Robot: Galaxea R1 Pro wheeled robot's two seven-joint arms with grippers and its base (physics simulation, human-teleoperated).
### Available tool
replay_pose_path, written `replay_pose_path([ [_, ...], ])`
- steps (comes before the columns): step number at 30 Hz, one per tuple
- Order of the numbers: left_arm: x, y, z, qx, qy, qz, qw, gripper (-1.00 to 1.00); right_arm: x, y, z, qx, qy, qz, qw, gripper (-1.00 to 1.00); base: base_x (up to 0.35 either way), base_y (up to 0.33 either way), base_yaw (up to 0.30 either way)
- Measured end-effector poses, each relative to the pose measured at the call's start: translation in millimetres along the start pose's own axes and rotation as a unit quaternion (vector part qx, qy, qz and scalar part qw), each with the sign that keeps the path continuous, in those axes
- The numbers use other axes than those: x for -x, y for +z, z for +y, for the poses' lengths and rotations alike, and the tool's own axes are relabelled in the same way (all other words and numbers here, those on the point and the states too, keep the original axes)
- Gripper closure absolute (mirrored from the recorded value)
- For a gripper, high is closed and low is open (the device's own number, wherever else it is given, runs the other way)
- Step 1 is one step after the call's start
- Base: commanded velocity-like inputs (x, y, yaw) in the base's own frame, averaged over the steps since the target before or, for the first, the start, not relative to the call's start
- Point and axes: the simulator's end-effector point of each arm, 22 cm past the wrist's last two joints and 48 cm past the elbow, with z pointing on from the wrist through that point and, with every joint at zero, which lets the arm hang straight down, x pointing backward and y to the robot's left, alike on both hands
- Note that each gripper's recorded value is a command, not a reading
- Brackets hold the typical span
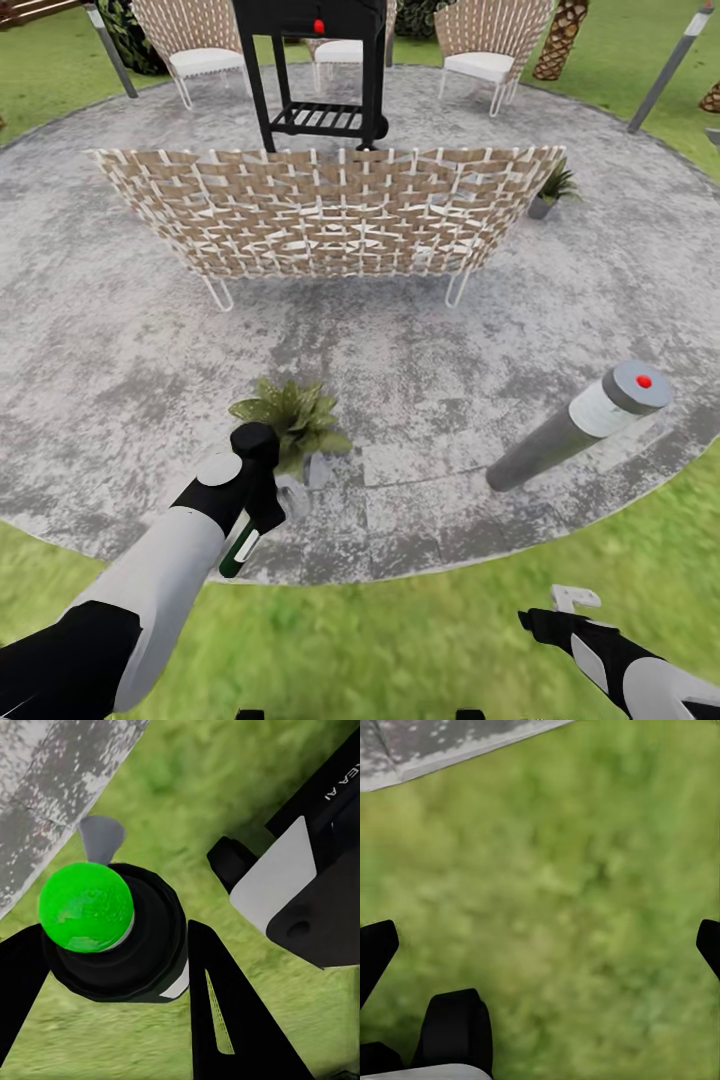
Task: Pick up the pesticide atomizer in the garden and spray insectifuge to fully cover both potted plants in the garden.
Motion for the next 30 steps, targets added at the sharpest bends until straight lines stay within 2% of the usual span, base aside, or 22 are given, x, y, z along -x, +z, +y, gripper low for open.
replay_pose_path([
  [8, 0.0, -0.1, 0.1, 0.000, 0.000, 0.000, 1.0000, 1.00, -0.1, 0.0, -0.2, 0.000, 0.000, 0.000, 1.0000, -1.00, -0.254, 0.127, 0.066],
  [12, 0.0, -0.2, 0.2, 0.001, 0.001, 0.000, 1.0000, 1.00, 0.0, -0.2, -0.4, -0.001, 0.000, 0.000, 1.0000, -1.00, -0.048, 0.068, 0.010],
  [19, -1.6, 1.8, 1.6, 0.001, -0.001, 0.002, 1.0000, 1.00, -1.5, 0.7, -0.3, -0.001, 0.000, 0.001, 1.0000, -1.00, -0.003, 0.005, 0.215],
  [22, -12.3, 4.6, 11.6, 0.005, -0.009, 0.009, 0.9999, 1.00, -2.4, 1.2, -0.4, -0.001, 0.001, 0.002, 1.0000, -1.00, 0.000, 0.000, 0.236],
  [26, -34.4, 2.9, 37.7, 0.022, -0.029, 0.015, 0.9992, 1.00, -3.1, 1.8, -0.3, 0.000, 0.001, 0.003, 1.0000, -1.00, 0.000, 0.000, 0.180],
  [28, -33.1, -9.2, 50.5, 0.040, -0.035, 0.000, 0.9986, 1.00, -2.4, 2.0, -0.5, -0.001, 0.000, 0.002, 1.0000, -1.00, 0.000, 0.000, 0.076],
  [30, -28.3, -24.1, 61.4, 0.049, -0.050, -0.028, 0.9972, 1.00, -0.8, 2.1, -0.4, -0.001, 0.000, 0.000, 1.0000, -1.00, 0.000, 0.000, 0.025],
])
